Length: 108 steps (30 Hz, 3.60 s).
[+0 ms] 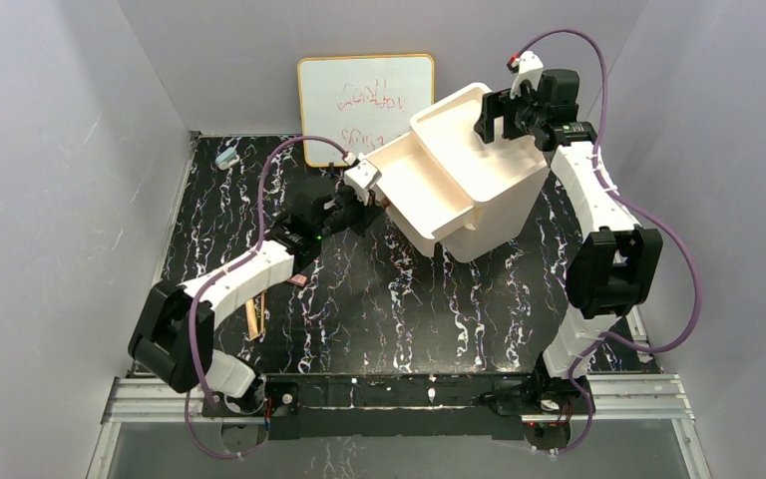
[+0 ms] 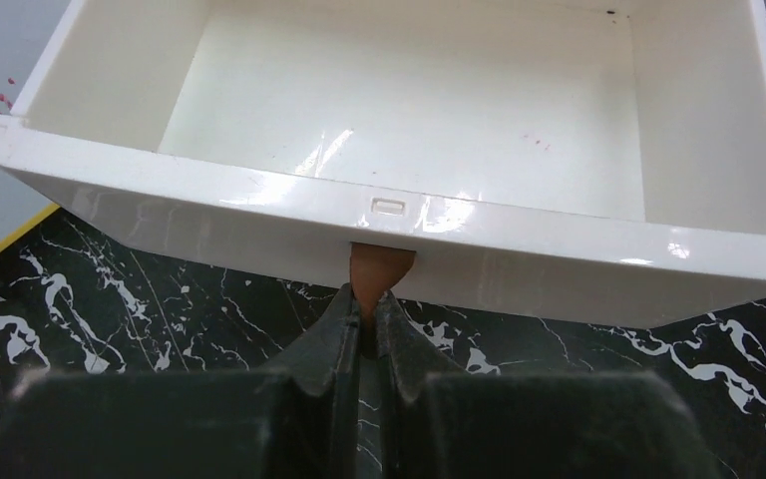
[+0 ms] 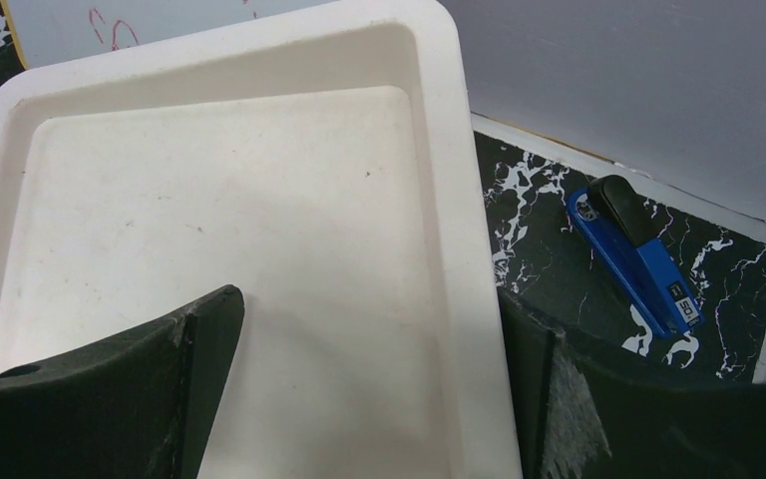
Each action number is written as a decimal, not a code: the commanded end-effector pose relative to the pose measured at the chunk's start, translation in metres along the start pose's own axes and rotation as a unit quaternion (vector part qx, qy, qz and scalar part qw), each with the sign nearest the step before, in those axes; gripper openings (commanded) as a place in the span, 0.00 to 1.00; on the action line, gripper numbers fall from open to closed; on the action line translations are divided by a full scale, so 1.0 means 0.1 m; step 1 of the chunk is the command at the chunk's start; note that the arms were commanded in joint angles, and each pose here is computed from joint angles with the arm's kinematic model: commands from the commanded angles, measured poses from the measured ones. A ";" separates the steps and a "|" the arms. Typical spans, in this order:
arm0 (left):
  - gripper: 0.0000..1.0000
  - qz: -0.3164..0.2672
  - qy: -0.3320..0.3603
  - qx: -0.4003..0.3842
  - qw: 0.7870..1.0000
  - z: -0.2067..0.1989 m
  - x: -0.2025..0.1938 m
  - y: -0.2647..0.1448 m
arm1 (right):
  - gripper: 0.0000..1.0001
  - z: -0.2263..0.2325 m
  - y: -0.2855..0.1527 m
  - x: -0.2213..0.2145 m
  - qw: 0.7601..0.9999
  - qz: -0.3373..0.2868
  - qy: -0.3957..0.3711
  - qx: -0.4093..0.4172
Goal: Organize the makeup
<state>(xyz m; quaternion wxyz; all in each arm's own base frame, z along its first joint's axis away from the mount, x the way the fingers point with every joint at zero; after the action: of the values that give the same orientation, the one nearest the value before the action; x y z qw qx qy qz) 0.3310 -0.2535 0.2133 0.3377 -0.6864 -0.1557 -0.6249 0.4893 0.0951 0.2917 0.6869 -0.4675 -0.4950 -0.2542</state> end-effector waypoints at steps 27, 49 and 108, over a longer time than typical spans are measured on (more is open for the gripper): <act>0.94 0.125 -0.193 0.380 0.896 0.75 -0.39 -1.51 | 0.99 0.14 -0.13 -0.08 1.000 0.012 0.010 0.020; 0.81 0.323 -0.311 0.367 0.815 1.44 -1.77 -1.36 | 0.99 0.14 -0.12 -0.11 1.000 0.017 0.009 0.016; 0.00 0.095 -0.123 0.081 0.985 0.43 1.17 0.07 | 0.99 0.20 -0.06 -0.20 0.999 0.032 0.005 0.016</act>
<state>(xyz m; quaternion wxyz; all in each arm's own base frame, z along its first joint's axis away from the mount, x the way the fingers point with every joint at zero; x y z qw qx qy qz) 0.3960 -0.2299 0.3363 0.4379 -0.7281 -0.2346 -0.4723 0.4767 0.1037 0.2907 0.6908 -0.4640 -0.4975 -0.2451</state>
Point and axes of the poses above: each gripper's point midway between its finger pads, its own y axis out along the fingers, its own z axis along the line the jaws close on, x = y × z, the point moved 4 cm from there along -y, back along the fingers, and after that the axes turned 2 degrees about y, right-handed, at the moved point
